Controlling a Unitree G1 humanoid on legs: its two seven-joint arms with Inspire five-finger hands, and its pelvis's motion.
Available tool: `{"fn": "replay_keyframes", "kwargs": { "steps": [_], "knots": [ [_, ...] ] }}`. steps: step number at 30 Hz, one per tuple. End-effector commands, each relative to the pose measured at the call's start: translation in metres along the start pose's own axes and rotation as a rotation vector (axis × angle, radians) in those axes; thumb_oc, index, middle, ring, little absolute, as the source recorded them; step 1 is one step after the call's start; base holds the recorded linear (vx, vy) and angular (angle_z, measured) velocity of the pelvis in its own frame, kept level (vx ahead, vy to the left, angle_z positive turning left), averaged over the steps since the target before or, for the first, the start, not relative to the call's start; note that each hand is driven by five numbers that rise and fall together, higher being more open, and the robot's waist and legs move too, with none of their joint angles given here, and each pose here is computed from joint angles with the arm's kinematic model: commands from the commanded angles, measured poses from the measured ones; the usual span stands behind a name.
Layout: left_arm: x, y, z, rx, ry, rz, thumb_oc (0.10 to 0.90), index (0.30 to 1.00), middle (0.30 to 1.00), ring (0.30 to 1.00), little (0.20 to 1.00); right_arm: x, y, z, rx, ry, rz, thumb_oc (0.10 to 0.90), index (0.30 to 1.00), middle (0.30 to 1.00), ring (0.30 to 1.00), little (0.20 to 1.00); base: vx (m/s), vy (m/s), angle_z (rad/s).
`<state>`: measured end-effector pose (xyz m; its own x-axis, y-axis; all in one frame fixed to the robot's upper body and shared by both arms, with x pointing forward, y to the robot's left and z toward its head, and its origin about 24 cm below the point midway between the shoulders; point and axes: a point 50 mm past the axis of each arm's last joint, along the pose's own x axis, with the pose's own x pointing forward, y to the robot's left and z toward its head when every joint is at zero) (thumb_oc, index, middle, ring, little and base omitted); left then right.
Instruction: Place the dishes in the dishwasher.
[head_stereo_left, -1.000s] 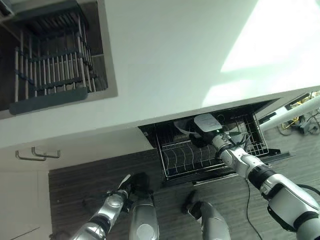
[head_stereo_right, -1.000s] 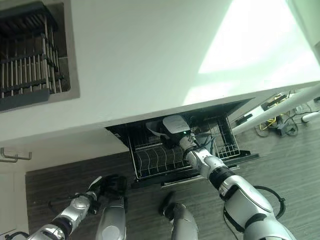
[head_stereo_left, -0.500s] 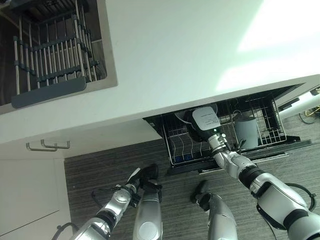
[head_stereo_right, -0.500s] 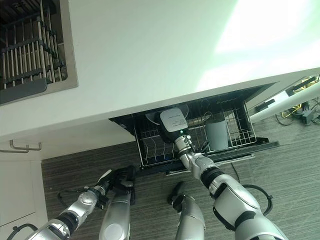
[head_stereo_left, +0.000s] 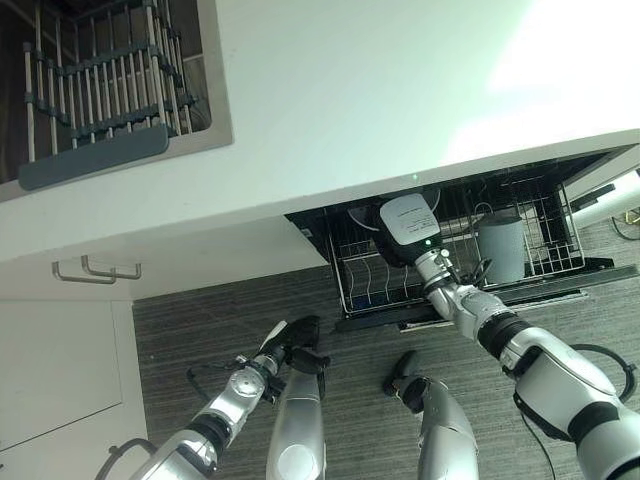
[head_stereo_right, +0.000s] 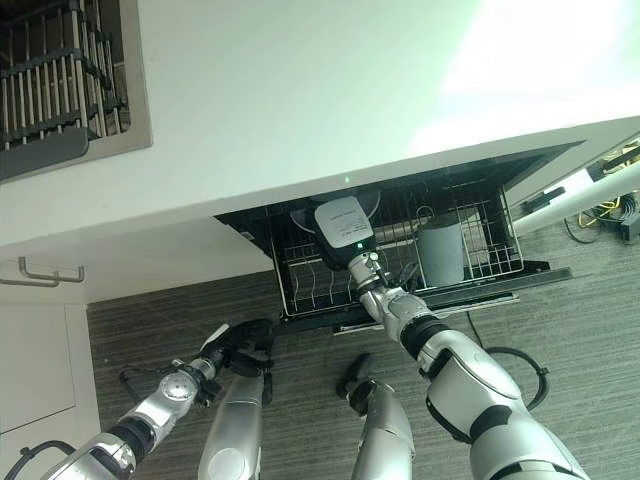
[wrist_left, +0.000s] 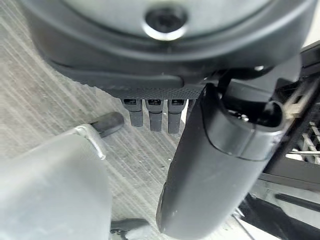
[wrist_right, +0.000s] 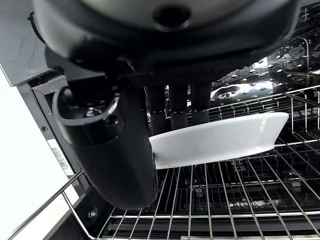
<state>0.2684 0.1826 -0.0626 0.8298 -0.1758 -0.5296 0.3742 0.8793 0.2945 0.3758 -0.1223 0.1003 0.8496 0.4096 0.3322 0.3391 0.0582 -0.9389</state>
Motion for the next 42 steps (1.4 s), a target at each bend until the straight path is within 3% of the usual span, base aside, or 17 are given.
{"fn": "replay_keyframes", "kwargs": {
  "steps": [1,4,5,6,10,11,12,17,20,22,33,42],
  "knots": [
    [0.001,0.007,0.016,0.002,-0.059,0.0,0.8,0.9,0.9,0.9,0.9,0.027,-0.036,-0.022,-0.031,0.097,-0.103,0.4,0.3,0.3,0.3,0.3,0.0,0.0,0.0],
    [0.002,0.006,0.016,-0.015,-0.051,-0.004,0.8,0.9,0.9,0.9,0.9,0.016,-0.026,-0.03,-0.001,0.159,-0.076,0.4,0.3,0.3,0.3,0.3,0.0,0.0,0.0],
    [0.002,0.006,0.016,-0.019,-0.047,-0.004,0.8,0.9,0.9,0.9,0.9,0.013,-0.024,-0.032,-0.005,0.178,-0.082,0.745,0.818,0.818,0.818,0.818,0.0,0.0,0.0],
    [0.002,0.007,0.017,-0.025,-0.043,-0.005,0.8,0.9,0.9,0.9,0.9,0.007,-0.02,-0.034,0.002,0.204,-0.08,0.8,0.9,0.9,0.9,0.9,0.02,0.013,0.03],
    [0.003,0.006,0.019,-0.029,-0.037,-0.013,0.8,0.9,0.9,0.9,0.9,0.009,-0.018,-0.035,0.024,0.244,-0.051,0.8,0.9,0.9,0.9,0.9,0.0,0.01,0.05],
    [0.005,0.002,0.02,-0.061,-0.039,-0.018,0.8,0.9,0.9,0.9,0.9,0.009,-0.012,-0.031,0.22,0.306,-0.037,0.8,0.9,0.9,0.9,0.9,-0.02,0.031,0.12],
    [0.006,0.001,0.02,-0.073,-0.037,-0.021,0.8,0.9,0.9,0.9,0.9,0.009,-0.008,-0.03,0.288,0.327,0.01,0.8,0.9,0.9,0.9,0.9,-0.02,0.044,0.11],
    [0.004,0.003,0.017,-0.092,-0.022,-0.032,0.8,0.9,0.9,0.9,0.9,-0.02,0.035,-0.025,0.538,0.421,0.42,0.8,0.9,0.9,0.9,0.9,0.02,-0.005,0.04],
    [-0.001,0.02,0.019,-0.057,-0.001,-0.024,0.8,0.9,0.9,0.9,0.9,-0.044,0.055,-0.026,0.714,0.479,0.709,0.8,0.9,0.9,0.9,0.9,0.06,-0.155,0.07],
    [-0.004,0.029,0.018,-0.044,0.013,-0.006,0.8,0.9,0.9,0.9,0.9,-0.046,0.055,-0.025,0.775,0.467,0.768,0.8,0.9,0.9,0.9,0.9,0.05,-0.181,0.13],
    [-0.019,0.042,-0.007,-0.088,0.088,0.068,0.8,0.9,0.9,0.9,0.9,-0.037,0.016,-0.008,0.862,0.304,0.813,0.8,0.9,0.9,0.9,0.9,-0.01,-0.012,-0.05],
    [-0.024,0.038,-0.022,-0.15,0.104,0.106,0.8,0.9,0.9,0.9,0.9,-0.03,-0.031,-0.011,0.836,0.178,0.563,0.8,0.9,0.9,0.9,0.9,0.0,0.021,-0.04]
  ]
}}
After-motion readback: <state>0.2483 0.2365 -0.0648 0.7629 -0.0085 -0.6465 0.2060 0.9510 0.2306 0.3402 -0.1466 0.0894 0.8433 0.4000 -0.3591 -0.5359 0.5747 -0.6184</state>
